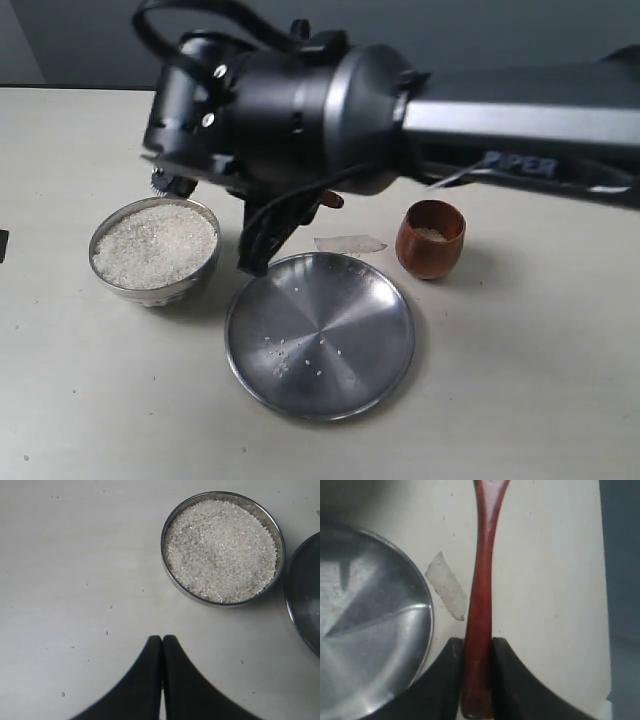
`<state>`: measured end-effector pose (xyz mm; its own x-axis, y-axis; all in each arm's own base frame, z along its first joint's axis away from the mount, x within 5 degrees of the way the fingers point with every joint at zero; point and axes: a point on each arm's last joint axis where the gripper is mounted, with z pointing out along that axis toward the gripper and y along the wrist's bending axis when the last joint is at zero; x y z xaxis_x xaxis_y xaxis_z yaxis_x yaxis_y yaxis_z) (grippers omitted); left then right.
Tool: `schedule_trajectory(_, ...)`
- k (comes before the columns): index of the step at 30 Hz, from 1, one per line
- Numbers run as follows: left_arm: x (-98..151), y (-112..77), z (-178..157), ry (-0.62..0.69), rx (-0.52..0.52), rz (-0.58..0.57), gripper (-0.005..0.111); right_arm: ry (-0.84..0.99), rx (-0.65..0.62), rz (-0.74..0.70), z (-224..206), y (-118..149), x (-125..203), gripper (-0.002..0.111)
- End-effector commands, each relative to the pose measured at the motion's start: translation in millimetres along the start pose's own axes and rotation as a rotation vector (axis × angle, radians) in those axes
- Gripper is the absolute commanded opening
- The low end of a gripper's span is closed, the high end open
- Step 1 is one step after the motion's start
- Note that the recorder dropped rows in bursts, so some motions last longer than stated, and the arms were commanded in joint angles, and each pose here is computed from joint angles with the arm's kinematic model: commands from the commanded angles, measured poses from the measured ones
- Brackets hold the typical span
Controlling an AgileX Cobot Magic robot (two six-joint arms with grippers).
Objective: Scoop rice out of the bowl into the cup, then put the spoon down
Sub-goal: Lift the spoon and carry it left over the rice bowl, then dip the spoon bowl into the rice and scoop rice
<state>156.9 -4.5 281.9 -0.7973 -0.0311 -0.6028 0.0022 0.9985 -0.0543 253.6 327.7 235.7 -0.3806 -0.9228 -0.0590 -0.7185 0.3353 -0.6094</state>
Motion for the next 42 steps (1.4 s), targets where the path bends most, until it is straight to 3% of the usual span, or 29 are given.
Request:
schedule_trajectory(1,-1.7,-1.3,-0.3,-0.01,0.004,0.007,0.0,-0.009,0.131,-0.109,6.6,17.0,-23.0,-0.001)
schedule_trajectory(10,-1.7,-1.3,-0.3,-0.01,0.004,0.007,0.0,-0.027,0.232,-0.221,18.6,48.3,-45.1,-0.001)
schedule_trajectory(20,-1.7,-1.3,-0.3,-0.01,0.004,0.007,0.0,-0.037,0.234,-0.258,17.4,67.3,-48.8,-0.001)
schedule_trajectory(42,-1.7,-1.3,-0.3,-0.01,0.004,0.007,0.0,0.002,0.107,-0.321,23.2,93.4,-46.3,-0.001)
